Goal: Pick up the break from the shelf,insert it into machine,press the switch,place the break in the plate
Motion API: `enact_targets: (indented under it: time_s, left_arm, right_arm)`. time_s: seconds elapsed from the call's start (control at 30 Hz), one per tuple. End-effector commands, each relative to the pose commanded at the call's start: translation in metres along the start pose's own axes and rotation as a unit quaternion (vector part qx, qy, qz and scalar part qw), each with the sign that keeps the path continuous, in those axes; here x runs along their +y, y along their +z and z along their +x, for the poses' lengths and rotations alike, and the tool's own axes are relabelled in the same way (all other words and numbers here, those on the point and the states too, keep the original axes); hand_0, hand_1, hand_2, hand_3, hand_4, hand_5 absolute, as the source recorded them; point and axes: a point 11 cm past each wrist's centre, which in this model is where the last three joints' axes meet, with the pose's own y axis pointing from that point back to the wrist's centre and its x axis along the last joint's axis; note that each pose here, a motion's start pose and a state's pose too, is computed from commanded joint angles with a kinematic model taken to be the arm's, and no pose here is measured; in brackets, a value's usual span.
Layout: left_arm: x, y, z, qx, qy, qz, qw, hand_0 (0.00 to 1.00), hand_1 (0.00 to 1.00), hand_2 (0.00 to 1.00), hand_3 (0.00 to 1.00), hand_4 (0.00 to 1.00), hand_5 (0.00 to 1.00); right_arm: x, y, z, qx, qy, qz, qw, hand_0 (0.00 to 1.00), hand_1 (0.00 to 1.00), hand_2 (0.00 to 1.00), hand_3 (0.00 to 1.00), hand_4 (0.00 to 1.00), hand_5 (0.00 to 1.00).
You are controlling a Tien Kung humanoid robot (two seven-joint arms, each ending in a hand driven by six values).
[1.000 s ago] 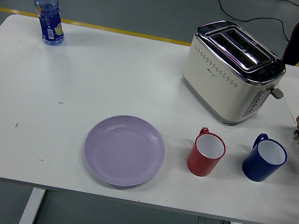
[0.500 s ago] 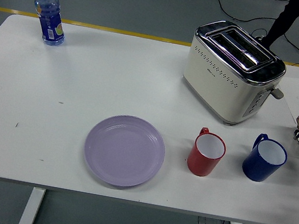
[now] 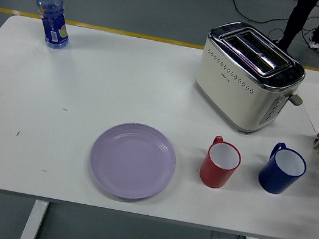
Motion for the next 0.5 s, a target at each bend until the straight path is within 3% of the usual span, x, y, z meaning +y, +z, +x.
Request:
enact_targets:
  time_s: [0.1, 0.13, 0.27, 0.5]
  left_arm:
    - [0.0, 0.0, 0.0, 0.001, 0.0, 0.0, 1.0, 0.679, 0.694, 0.682, 0.559, 0.289, 0.871]
    - [0.0, 0.0, 0.0, 0.001, 0.0, 0.0, 1.0, 0.679, 0.694, 0.683, 0.559, 0.29, 0.871]
    - [0.0, 0.0, 0.0, 0.0, 0.0, 0.0, 1.0, 0.679, 0.694, 0.683, 0.559, 0.29, 0.871]
    - [0.0, 0.002, 0.002, 0.0, 0.002, -0.001, 1.0, 0.678, 0.695, 0.683, 0.559, 0.289, 0.869]
  right_arm:
    - [0.0, 0.0, 0.001, 0.003, 0.003, 0.0, 1.0, 0.4, 0.473, 0.498, 0.563, 0.526, 0.05]
    - [0.0, 0.0, 0.002, 0.004, 0.006, 0.001, 1.0, 0.332, 0.413, 0.475, 0.531, 0.48, 0.019]
    - [-0.001, -0.001, 0.007, 0.008, 0.018, 0.005, 1.0, 0.332, 0.413, 0.475, 0.531, 0.48, 0.019]
    - [-0.001, -0.003, 0.029, 0.006, 0.05, 0.017, 0.999, 0.299, 0.404, 0.463, 0.522, 0.439, 0.002]
